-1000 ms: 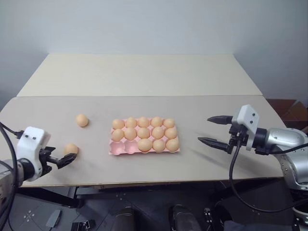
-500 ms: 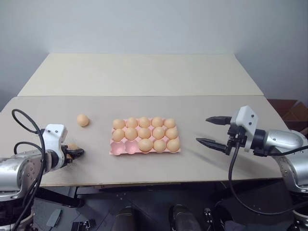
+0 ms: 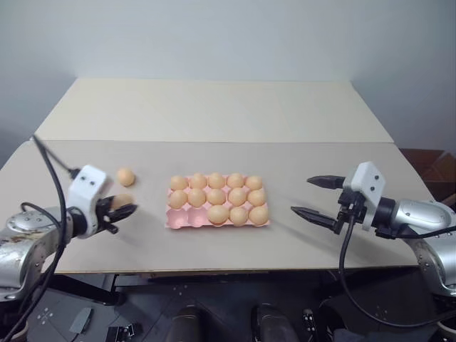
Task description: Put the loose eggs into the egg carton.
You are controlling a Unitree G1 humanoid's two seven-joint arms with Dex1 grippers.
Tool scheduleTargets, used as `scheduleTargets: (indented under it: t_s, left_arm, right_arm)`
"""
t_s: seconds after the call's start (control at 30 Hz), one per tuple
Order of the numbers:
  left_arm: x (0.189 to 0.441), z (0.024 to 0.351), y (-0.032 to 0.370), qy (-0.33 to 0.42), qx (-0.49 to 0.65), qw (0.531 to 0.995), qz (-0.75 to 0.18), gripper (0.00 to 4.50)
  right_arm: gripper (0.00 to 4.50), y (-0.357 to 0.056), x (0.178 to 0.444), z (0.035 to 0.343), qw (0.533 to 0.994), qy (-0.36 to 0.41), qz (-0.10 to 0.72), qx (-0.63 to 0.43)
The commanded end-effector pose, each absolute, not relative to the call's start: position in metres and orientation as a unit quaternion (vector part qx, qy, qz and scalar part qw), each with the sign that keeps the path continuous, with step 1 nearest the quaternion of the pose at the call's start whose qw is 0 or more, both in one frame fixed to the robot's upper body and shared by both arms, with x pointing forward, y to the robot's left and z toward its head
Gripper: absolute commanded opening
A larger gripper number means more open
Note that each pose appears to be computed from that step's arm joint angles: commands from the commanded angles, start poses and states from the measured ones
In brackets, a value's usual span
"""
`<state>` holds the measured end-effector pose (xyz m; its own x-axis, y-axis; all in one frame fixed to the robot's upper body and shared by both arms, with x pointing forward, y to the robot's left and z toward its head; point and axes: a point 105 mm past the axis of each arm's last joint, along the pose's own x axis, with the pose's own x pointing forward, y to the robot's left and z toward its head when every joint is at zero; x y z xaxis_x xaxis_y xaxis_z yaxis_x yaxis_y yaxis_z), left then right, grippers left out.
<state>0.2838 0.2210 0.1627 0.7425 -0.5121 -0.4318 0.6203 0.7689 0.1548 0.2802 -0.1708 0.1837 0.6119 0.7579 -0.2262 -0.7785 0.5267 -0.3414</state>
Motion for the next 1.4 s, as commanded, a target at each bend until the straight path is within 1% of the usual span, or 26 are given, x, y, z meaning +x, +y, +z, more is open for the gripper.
scheduleTargets:
  t_s: [0.03,0.23,0.37,0.5,0.63,0.77,0.8,0.93,1.03,1.1,1.17,1.2,1.3,1.4]
  left_arm:
    - [0.276,0.177,0.184,0.128,0.178,0.868,-0.446,1.64]
    - [0.289,0.166,0.154,0.126,0.201,0.822,-0.518,1.64]
    - [0.300,0.158,0.144,0.133,0.202,0.818,-0.523,1.64]
    - [0.298,0.153,0.137,0.144,0.200,0.806,-0.539,1.64]
    - [0.294,0.156,0.136,0.138,0.197,0.799,-0.551,1.64]
    - [0.289,0.167,0.138,0.122,0.184,0.796,-0.563,2.90]
    - [0.288,0.170,0.140,0.118,0.183,0.796,-0.564,3.29]
    - [0.286,0.178,0.159,0.117,0.195,0.814,-0.535,4.46]
    - [0.285,0.186,0.178,0.113,0.197,0.833,-0.505,4.46]
    - [0.285,0.195,0.191,0.096,0.192,0.849,-0.483,4.46]
    - [0.285,0.201,0.206,0.085,0.197,0.866,-0.452,4.46]
    - [0.285,0.203,0.221,0.075,0.201,0.882,-0.420,4.46]
    - [0.273,0.201,0.264,0.086,0.221,0.906,-0.350,4.46]
    - [0.259,0.197,0.295,0.108,0.225,0.922,-0.296,4.46]
  right_arm:
    - [4.50,-0.165,0.279,0.194,0.876,-0.003,0.434,-0.212]
    - [4.50,-0.162,0.277,0.194,0.879,-0.011,0.429,-0.207]
    - [4.50,-0.161,0.277,0.193,0.880,-0.012,0.426,-0.208]
    - [4.50,-0.162,0.275,0.193,0.885,-0.013,0.417,-0.207]
    - [4.50,-0.163,0.274,0.192,0.887,-0.012,0.413,-0.208]
    - [4.50,-0.163,0.276,0.193,0.887,-0.012,0.412,-0.208]
    - [4.50,-0.163,0.277,0.193,0.887,-0.012,0.412,-0.209]
    - [4.50,-0.164,0.279,0.194,0.886,-0.014,0.414,-0.210]
    - [4.50,-0.164,0.280,0.195,0.885,-0.015,0.416,-0.211]
    - [4.50,-0.164,0.281,0.195,0.884,-0.015,0.417,-0.211]
    - [4.50,-0.164,0.281,0.195,0.883,-0.015,0.420,-0.211]
    - [4.50,-0.163,0.281,0.194,0.880,-0.015,0.425,-0.211]
    - [4.50,-0.161,0.280,0.194,0.874,-0.014,0.437,-0.213]
    - [4.50,-0.162,0.281,0.195,0.870,-0.012,0.443,-0.216]
